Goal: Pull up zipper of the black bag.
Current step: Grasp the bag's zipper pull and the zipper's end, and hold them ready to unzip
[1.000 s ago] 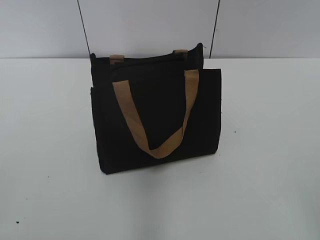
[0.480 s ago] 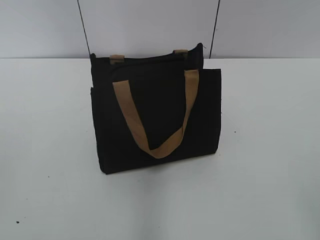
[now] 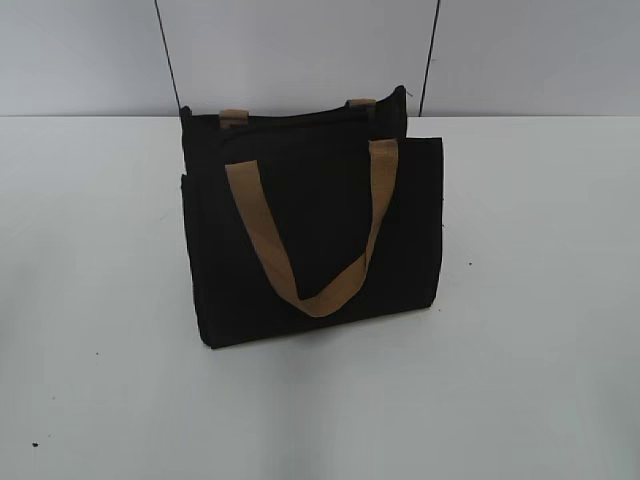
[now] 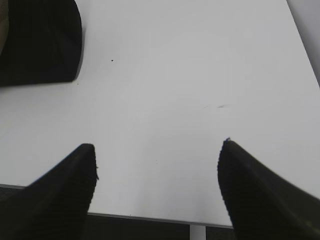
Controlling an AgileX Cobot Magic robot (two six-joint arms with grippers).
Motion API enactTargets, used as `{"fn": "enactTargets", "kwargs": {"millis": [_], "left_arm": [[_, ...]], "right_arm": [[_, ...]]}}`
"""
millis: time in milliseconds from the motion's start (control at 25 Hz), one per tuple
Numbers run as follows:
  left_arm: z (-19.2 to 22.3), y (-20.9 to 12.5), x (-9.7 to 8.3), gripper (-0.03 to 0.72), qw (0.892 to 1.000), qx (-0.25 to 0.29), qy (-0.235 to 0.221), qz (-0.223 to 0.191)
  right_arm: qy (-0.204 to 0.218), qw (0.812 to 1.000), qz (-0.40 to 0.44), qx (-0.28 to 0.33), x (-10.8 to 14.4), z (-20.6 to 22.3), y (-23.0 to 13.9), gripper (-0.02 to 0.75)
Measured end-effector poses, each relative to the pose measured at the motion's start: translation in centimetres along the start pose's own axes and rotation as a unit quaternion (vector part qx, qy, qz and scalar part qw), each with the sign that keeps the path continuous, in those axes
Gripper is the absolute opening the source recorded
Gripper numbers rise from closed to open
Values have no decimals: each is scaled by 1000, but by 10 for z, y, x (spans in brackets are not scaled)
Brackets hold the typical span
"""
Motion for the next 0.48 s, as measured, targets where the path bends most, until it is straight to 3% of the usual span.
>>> {"fn": "enactTargets", "kwargs": {"millis": [160,320,480], "left_arm": [[30,-24,9,386,1000,-29,9,-10],[52,-54,17,385,999,-19,22,-24],[70,-74,6,381,1000,10,-4,-19]], "right_arm": [[0,1000,0,0,0,0,0,577],[0,1000,0,0,0,0,0,577],[0,1000,0,0,0,0,0,577]]}}
Point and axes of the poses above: a point on each arm's last joint axis where the gripper is mounted, z pointing out along that axis toward the gripper, x along the wrist's bending axis when the last joint is at zero, y = z × x, the point moved 4 cm from there along z, pointing out along that axis toward the gripper, and after that the axes turned 13 degrees about -z, right-handed, at the moved point
